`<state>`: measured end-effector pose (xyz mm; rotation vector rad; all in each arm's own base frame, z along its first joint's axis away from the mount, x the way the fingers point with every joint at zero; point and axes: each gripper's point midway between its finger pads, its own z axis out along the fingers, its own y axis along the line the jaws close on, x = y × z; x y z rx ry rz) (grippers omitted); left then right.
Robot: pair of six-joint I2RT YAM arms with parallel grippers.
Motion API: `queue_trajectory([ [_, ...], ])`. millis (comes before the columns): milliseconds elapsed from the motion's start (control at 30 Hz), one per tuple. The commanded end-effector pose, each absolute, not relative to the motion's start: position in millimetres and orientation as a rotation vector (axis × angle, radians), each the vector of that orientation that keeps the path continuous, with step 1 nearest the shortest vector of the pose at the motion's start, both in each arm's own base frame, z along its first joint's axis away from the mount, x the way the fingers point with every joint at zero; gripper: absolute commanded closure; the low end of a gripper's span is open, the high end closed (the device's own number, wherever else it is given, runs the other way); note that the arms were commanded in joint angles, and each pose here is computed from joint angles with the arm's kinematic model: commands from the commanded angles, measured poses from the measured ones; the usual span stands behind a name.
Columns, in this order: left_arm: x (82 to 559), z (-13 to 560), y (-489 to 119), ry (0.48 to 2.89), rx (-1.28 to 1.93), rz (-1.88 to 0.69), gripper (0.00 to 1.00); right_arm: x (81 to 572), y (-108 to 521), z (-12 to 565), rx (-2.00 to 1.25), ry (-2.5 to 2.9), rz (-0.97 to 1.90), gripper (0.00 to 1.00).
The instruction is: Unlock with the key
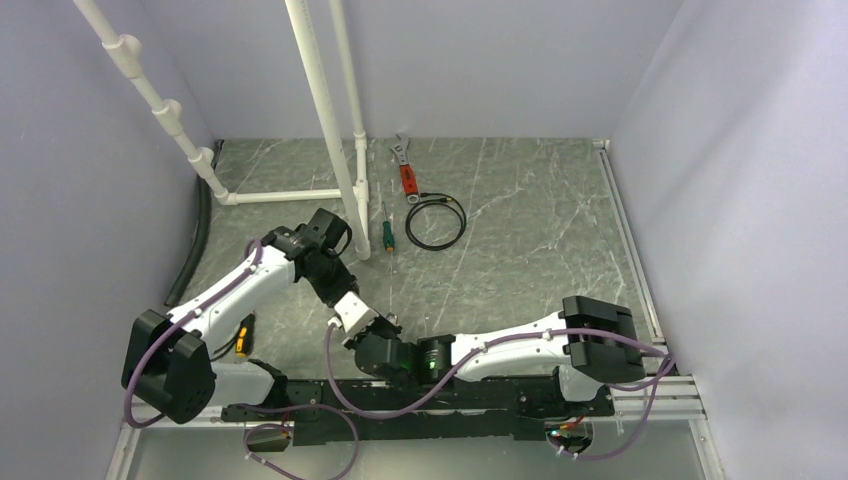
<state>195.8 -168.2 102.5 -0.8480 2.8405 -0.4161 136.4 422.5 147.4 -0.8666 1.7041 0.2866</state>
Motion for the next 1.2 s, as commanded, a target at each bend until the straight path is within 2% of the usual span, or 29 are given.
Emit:
queue_trajectory([
  [0,196.5,127.2,-182.0,2.826,-0.865,-0.536,1.00,144.0,435.2,171.5,-0.791,1.664,0.295,1.00],
  [500,194.8,131.8,-187.3,2.799,-0.977,-0.593,1.00,141.1,445.8,164.9,-0.814,1.626,0.206,1.00],
  [1167,190.6,147.7,-199.8,2.774,-0.939,-0.767,1.00,139.9,440.8,139.1,-0.881,1.582,0.181,1.00],
])
